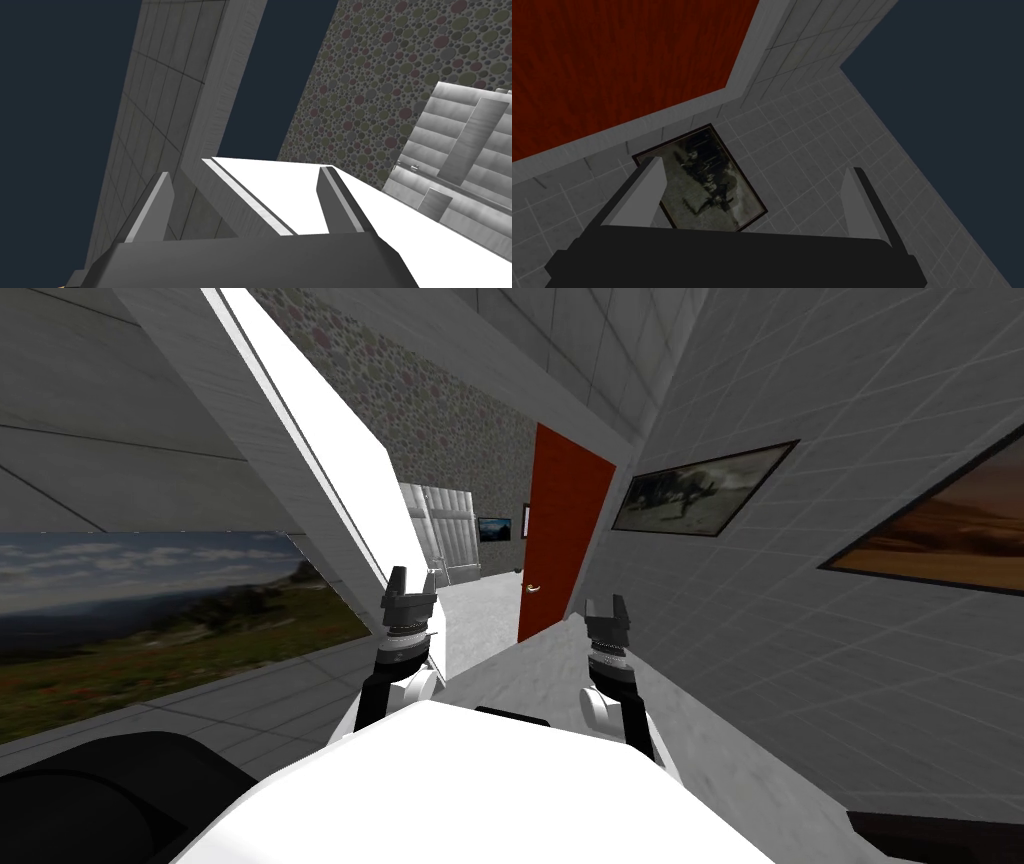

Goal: Push the door open

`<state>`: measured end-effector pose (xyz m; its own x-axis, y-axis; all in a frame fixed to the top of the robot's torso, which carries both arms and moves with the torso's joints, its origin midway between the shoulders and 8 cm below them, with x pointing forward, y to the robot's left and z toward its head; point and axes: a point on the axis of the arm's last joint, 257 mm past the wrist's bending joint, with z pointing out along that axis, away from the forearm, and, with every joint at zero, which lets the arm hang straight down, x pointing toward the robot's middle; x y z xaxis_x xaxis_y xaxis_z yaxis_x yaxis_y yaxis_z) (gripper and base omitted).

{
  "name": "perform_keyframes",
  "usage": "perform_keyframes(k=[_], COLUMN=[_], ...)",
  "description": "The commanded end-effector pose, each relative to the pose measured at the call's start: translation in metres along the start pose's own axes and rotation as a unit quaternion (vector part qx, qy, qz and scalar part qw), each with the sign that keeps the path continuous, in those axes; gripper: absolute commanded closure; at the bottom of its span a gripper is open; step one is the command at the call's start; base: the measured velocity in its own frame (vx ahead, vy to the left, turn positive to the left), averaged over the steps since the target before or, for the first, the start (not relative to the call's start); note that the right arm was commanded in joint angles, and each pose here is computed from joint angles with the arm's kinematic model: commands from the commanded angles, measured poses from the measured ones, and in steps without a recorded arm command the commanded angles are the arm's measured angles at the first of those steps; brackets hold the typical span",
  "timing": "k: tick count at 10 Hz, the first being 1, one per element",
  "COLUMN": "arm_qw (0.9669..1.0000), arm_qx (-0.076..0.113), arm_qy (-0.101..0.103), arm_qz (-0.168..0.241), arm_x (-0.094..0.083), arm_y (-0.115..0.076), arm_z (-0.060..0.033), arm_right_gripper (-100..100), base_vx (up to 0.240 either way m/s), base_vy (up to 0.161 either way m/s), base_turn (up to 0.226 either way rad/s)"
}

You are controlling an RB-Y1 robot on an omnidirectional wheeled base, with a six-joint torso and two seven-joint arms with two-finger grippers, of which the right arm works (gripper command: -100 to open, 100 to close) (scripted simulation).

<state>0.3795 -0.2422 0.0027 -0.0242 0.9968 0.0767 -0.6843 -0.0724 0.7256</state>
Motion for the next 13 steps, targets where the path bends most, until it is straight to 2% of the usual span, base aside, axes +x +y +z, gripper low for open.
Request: perform_keyframes(k=[1,3,7,13], arm_qw=[0.9999,0.9995,0.9984,0.9943], arm_qx=[0.011,0.028,0.052,0.097], arm_qy=[0.006,0.012,0.019,0.039], arm_qz=[0.004,0.008,0.012,0.021], arm_x=[0.004,0.010,0.015,0.032], arm_y=[-0.016,-0.039,-0.067,-0.123], arm_z=[-0.0023,-0.0065,-0.0141,-0.0302], arm_right_gripper=[-100,-100,-100,-100], base_vx=[0.094,0.088,0.063,0.067], base_vy=[-0.062,-0.059,-0.043,-0.056], base_turn=[0.063,0.063,0.044,0.059])
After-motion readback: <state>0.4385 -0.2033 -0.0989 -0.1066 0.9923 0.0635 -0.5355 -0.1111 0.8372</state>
